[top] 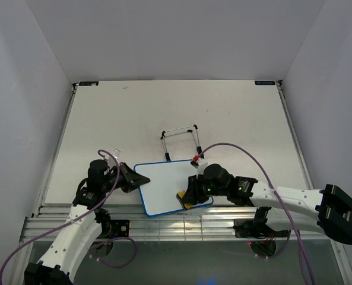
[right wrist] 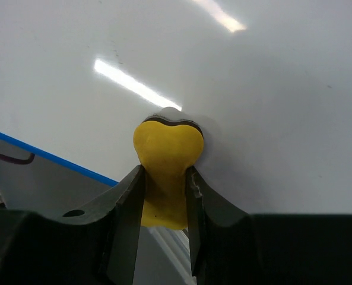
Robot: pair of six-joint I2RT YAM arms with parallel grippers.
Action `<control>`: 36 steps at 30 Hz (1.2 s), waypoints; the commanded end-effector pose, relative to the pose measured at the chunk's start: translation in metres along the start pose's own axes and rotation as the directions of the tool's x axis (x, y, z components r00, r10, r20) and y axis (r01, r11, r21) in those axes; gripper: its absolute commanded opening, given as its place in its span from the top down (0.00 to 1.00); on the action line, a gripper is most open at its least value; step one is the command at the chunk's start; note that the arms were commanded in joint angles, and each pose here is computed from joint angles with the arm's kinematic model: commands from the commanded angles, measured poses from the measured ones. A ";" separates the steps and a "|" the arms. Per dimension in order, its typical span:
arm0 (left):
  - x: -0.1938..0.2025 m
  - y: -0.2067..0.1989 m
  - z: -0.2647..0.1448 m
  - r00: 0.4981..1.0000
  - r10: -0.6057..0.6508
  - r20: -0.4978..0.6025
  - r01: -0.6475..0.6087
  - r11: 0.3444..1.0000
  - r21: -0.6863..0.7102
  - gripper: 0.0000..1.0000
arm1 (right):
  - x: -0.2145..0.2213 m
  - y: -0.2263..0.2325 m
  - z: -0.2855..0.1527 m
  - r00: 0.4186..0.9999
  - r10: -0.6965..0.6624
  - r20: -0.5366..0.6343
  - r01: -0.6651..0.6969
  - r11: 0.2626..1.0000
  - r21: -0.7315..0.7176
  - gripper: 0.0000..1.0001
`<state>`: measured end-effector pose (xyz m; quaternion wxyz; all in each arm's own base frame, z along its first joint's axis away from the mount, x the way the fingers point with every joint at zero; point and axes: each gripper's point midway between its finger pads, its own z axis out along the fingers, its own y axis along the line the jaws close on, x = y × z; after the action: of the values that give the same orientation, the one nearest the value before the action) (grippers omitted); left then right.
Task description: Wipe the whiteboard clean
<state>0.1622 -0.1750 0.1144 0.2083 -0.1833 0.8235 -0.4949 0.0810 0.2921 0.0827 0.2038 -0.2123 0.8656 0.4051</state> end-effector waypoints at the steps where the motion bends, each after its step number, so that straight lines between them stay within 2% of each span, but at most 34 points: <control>1: -0.015 0.015 0.005 0.995 0.061 0.080 -0.056 0.997 -0.059 1.00 | -0.013 0.039 0.014 0.999 -0.025 0.025 0.027 0.998 -0.064 0.92; 4: -0.014 0.014 0.005 0.995 0.067 0.069 -0.063 0.996 -0.056 1.00 | -0.015 0.033 0.021 0.999 -0.031 0.019 0.031 0.999 -0.011 0.92; 6: -0.013 0.013 0.005 0.996 0.068 0.063 -0.065 0.996 -0.053 1.00 | -0.021 0.020 0.020 0.998 -0.030 0.058 0.027 0.998 0.054 0.92; 10: -0.011 0.013 0.005 0.996 0.068 0.050 -0.066 0.997 -0.046 1.00 | -0.012 -0.037 0.011 0.996 0.024 0.083 -0.039 0.980 0.194 0.92; 12: -0.010 0.011 0.005 0.996 0.073 0.042 -0.072 0.997 -0.039 1.00 | -0.008 -0.055 0.003 0.994 0.058 0.098 -0.077 0.974 0.211 0.92; 13: -0.009 0.011 0.005 0.997 0.073 0.035 -0.072 0.997 -0.037 1.00 | 0.003 -0.082 -0.002 0.990 0.100 0.098 -0.122 0.958 0.258 0.92; 16: -0.008 0.010 0.006 0.997 0.073 0.025 -0.072 0.997 -0.031 1.00 | 0.012 -0.113 -0.013 0.979 0.175 0.109 -0.198 0.940 0.276 0.92; 20: -0.006 0.008 0.006 0.998 0.069 0.012 -0.069 0.997 -0.017 1.00 | 0.045 -0.136 -0.021 0.954 0.300 0.019 -0.295 0.924 0.242 0.92; 23: -0.006 0.004 0.005 0.997 0.075 0.014 -0.075 0.997 -0.004 1.00 | 0.047 -0.144 -0.025 0.940 0.340 -0.003 -0.331 0.917 0.223 0.92; 30: -0.007 0.005 0.000 0.996 0.082 0.029 -0.081 0.996 -0.025 1.00 | 0.017 -0.158 -0.045 0.933 0.347 0.094 -0.360 0.894 0.266 0.92; 36: -0.005 0.009 0.000 0.997 0.074 0.034 -0.073 0.997 -0.036 1.00 | -0.037 -0.162 -0.076 0.954 0.218 0.204 -0.284 0.874 0.394 0.92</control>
<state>0.1619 -0.1754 0.1159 0.2120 -0.1762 0.8225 -0.4975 0.1739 0.1648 0.0343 0.2342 -0.0093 0.9223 0.3071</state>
